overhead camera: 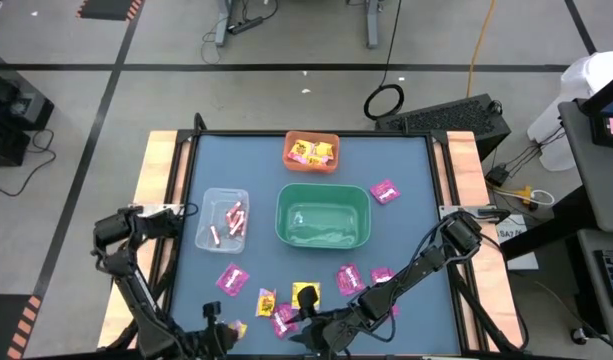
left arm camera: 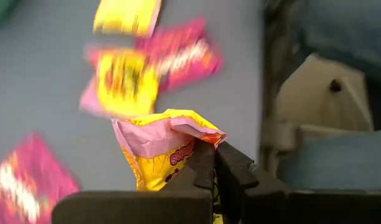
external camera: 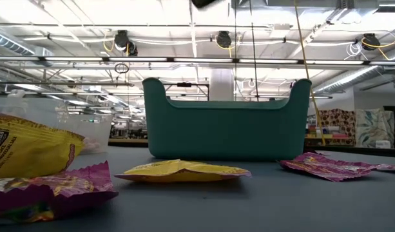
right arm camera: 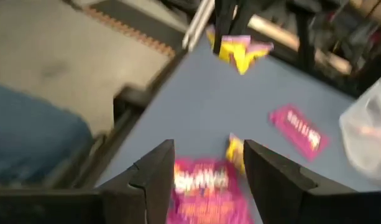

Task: Sort candy
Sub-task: Put the yellow candy into the orange bin

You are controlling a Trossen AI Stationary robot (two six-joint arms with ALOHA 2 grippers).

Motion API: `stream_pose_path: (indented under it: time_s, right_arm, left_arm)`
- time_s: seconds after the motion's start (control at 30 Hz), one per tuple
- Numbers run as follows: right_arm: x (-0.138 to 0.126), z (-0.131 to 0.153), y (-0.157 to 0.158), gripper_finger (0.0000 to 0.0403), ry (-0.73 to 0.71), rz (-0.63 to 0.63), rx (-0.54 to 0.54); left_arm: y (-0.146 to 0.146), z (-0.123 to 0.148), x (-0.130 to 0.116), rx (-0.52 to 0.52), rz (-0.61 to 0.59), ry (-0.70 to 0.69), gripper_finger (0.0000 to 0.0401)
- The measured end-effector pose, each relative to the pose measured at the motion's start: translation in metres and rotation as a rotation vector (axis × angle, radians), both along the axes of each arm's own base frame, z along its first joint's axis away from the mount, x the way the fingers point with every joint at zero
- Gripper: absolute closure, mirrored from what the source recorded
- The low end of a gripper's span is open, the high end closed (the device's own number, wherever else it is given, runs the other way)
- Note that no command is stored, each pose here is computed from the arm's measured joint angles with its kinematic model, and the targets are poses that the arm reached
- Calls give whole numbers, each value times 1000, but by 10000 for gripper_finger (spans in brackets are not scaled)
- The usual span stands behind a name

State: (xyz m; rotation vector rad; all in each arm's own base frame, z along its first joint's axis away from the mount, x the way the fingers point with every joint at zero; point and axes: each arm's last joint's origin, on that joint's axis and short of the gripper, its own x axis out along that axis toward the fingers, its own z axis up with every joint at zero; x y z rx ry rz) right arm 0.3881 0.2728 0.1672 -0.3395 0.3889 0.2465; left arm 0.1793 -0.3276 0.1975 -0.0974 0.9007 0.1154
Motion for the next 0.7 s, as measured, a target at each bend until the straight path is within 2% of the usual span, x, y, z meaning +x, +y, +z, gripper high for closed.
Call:
stream_pose_path:
  time_s: [0.1, 0.3, 0.53, 0.7]
  right_arm:
    - [2, 8, 3, 220, -87, 68, -53]
    - [2, 19, 9, 220, -219, 116, -115]
    - [-2, 16, 14, 219, -228, 198, -289]
    - [-3, 12, 11, 195, -182, 104, -310]
  left_arm:
    - [0, 12, 12, 47, -82, -49, 399]
    - [6, 20, 48, 97, -239, -94, 400]
    - [23, 23, 83, 69, -308, -91, 391]
    - [33, 25, 100, 46, -350, -89, 389]
